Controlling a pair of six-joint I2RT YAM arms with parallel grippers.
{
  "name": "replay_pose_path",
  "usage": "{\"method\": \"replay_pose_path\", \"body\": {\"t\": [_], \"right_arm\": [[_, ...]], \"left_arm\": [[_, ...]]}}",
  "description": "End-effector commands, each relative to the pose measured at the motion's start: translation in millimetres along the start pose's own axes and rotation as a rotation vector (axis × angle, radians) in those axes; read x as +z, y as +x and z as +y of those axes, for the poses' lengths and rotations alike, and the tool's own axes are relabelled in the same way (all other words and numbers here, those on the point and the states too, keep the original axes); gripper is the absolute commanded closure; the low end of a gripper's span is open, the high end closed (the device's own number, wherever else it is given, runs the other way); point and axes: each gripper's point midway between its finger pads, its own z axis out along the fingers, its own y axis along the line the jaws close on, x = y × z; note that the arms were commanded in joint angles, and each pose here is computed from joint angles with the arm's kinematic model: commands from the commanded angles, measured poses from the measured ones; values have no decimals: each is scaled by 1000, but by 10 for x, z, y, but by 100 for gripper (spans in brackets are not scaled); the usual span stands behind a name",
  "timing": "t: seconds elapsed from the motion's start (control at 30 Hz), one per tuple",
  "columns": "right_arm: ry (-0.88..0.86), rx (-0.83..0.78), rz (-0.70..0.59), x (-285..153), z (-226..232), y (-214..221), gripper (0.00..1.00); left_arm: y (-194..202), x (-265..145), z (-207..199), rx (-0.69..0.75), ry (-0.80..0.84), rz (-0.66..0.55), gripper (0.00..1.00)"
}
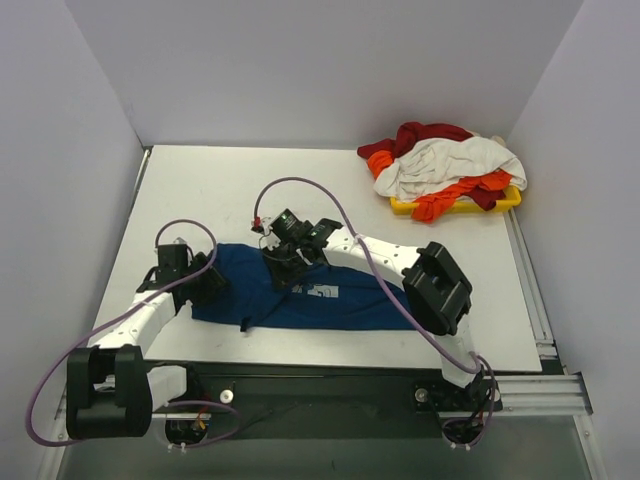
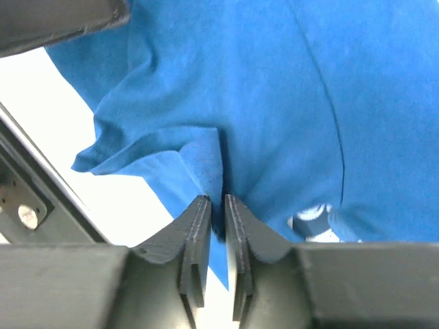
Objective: Fold and stack the t-shirts
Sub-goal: Fold the other side of the tshirt into a rectangle
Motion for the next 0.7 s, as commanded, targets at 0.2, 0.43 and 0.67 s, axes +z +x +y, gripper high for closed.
{"method": "replay_pose_path", "body": {"t": [0.2,0.43,0.67], "right_arm": [[20,-19,-25,-211,47,184,67],[28,-35,-104,-415,150,-5,58],[57,-30,-196,-525,290,-310,53]], "left_arm": [[176,-41,-185,63,46,23,39],[346,3,-171,82,24,52,39],[372,17,-165,74,27,56,39]]}}
